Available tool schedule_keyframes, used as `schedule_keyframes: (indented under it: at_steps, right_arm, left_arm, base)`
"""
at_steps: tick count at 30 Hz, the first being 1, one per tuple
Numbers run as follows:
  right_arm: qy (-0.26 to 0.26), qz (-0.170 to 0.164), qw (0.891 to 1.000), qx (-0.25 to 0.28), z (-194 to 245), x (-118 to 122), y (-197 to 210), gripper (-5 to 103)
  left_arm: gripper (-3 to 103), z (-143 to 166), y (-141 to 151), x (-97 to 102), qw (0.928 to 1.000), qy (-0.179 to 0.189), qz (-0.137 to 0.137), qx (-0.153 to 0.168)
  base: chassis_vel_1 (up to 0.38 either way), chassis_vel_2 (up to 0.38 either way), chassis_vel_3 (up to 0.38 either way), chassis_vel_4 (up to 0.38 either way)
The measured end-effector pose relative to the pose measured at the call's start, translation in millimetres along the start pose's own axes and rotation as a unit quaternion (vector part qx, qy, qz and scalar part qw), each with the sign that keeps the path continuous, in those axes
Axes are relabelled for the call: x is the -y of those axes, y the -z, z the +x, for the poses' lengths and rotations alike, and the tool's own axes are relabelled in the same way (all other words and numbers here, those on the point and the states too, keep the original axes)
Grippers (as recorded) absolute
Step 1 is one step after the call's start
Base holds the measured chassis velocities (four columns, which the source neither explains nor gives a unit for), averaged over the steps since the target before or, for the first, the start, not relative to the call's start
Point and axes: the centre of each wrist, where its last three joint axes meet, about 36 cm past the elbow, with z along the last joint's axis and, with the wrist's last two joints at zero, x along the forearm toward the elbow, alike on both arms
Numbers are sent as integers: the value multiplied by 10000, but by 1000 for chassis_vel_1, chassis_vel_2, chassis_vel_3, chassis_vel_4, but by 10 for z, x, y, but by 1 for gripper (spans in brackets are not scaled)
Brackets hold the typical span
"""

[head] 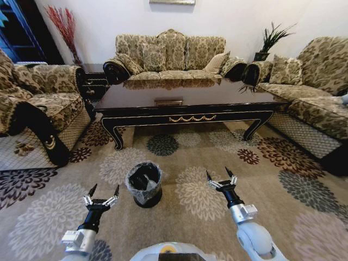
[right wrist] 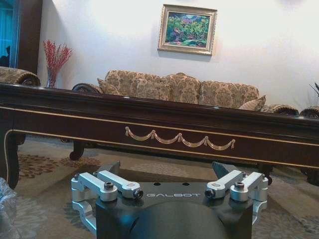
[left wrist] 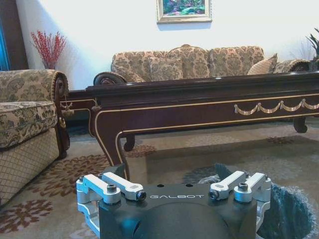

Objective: Move to the front of the table and pick up the trash from the floor, then place it into the trash bin.

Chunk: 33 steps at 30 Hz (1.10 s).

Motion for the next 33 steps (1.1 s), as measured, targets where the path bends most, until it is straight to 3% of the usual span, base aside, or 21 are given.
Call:
schedule_keyframes:
  at_steps: [20, 33]
  right_arm:
    - [6, 0, 10000, -2, -3, -1, 7, 100]
    - [4, -3, 10000, -5, -2, -2, 7, 100]
  left_arm:
    - [100, -10, 7, 4, 10000, 11, 16, -14]
    - [100, -11, 8, 5, 10000, 14, 20, -17]
  base:
    - [2, -5, -4, 5]
    - [169, -163, -182, 173]
